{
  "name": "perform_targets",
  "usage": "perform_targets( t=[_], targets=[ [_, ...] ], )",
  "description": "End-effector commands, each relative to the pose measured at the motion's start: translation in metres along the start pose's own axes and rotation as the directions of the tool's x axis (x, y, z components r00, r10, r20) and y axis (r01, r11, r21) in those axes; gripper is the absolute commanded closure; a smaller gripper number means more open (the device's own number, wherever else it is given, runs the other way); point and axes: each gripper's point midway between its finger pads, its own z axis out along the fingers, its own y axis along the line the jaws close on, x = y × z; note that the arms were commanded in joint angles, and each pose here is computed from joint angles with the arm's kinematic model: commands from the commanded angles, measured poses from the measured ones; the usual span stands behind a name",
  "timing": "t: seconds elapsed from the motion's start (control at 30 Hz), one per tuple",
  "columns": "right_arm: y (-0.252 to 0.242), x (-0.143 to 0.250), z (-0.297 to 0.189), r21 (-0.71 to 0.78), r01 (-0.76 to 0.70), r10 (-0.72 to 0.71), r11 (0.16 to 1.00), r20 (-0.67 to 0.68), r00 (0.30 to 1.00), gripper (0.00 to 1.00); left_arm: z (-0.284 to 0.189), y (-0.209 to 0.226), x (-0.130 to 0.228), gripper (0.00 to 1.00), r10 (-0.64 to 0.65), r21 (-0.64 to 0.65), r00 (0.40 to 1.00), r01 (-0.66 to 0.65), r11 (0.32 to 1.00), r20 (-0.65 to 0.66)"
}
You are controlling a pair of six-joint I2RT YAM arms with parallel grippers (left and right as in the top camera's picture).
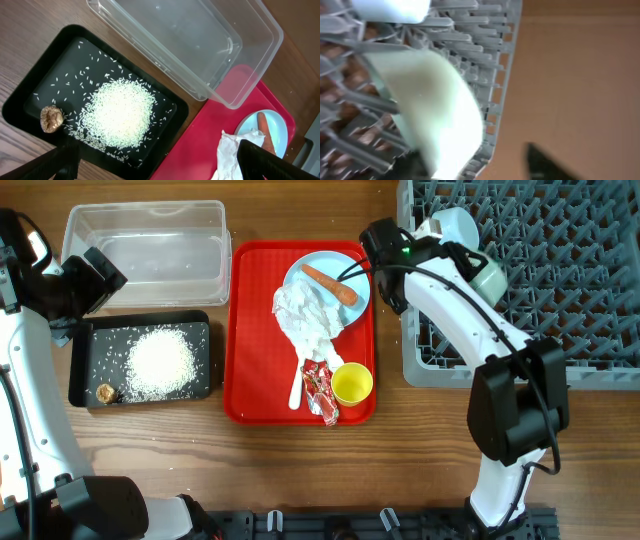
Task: Sort waste into correct bins and load items into the dishwasher rack
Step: 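Place the mint bowl upside down in the rack with the right gripper, then grasp the crumpled tissue on the plate with the left gripper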
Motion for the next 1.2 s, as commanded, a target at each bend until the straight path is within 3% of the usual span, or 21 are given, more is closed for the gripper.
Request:
perform_targets(
  t=[0.0,0.13,0.23,0.4,0.47,0.53,0.57,0.63,0.73,0.8,0.87,0.97,1.03,1.17],
  targets=[
    [0.046,-0.001,-0.005,-0.221,0.038,-0.035,0.975,0.015,0.999,0.0,0.002,0.0,-0.001,0.0,-0.007,0.001,1.0,0.007,1.0,-0.001],
    [0.054,-0.002,-0.012,-0.308,-0.059,0.063,0.95,0.005,0.998,0.0,0.001,0.0,-0.001,0.0,-0.007,0.001,1.0,0.007,1.0,0.0],
    [0.017,-0.008,-0.027,-0.313,-0.253,0.274,0.915,0.027,0.961,0.0,0.001,-0.006,0.002,0.0,-0.006,0.037,1.0,0.007,0.999,-0.016],
    [-0.053,-0.006,-0.071,-0.428,-0.407,0.498,0.807,0.124,0.858,0.0,0.001,-0.007,0.009,0.0,-0.01,0.043,0.999,0.012,0.999,-0.05],
    [-0.054,-0.013,-0.102,-0.617,-0.376,0.571,0.692,0.148,0.808,0.0,0.001,-0.006,0.011,0.0,-0.011,0.04,0.998,0.013,0.999,-0.057],
    [-0.046,-0.033,-0.171,-0.885,-0.175,0.658,0.43,0.175,0.732,0.0,0.001,-0.006,0.012,0.0,-0.008,0.039,0.998,0.01,0.999,-0.06],
    [-0.046,-0.042,-0.201,-0.945,-0.065,0.69,0.321,0.186,0.7,0.0,0.001,-0.006,0.012,0.0,-0.008,0.038,0.998,0.01,0.999,-0.061],
    [-0.049,-0.063,-0.242,-0.985,0.081,0.757,0.151,0.168,0.632,0.0,0.001,-0.006,0.012,0.0,-0.007,0.038,0.998,0.009,0.999,-0.06],
    [-0.024,-0.103,-0.241,-0.999,0.042,0.782,0.032,0.051,0.621,0.09,0.001,-0.006,0.01,0.0,-0.006,0.041,0.999,0.008,0.999,-0.053],
    [0.03,-0.124,-0.234,-0.999,0.037,0.72,0.031,0.048,0.692,0.2,0.001,-0.006,0.01,0.0,-0.005,0.042,0.999,0.008,0.999,-0.051],
    [0.11,-0.126,-0.219,-0.997,0.004,0.583,0.078,0.049,0.811,0.21,0.002,-0.01,0.013,0.0,0.059,0.048,0.997,-0.057,0.997,-0.057],
    [0.141,-0.117,-0.211,-0.998,-0.038,0.505,0.048,-0.009,0.863,0.2,0.005,-0.03,0.023,0.0,0.176,0.077,0.982,-0.171,0.982,-0.065],
    [0.096,-0.119,-0.198,-0.998,-0.069,0.574,0.003,-0.054,0.817,0.18,0.01,-0.069,0.043,0.01,0.337,0.134,0.939,-0.326,0.936,-0.067],
    [-0.046,-0.072,-0.148,-0.98,-0.198,0.754,-0.005,-0.134,0.643,0.18,0.044,-0.177,0.122,0.0,0.686,0.283,0.726,-0.648,0.707,-0.048]
  ],
)
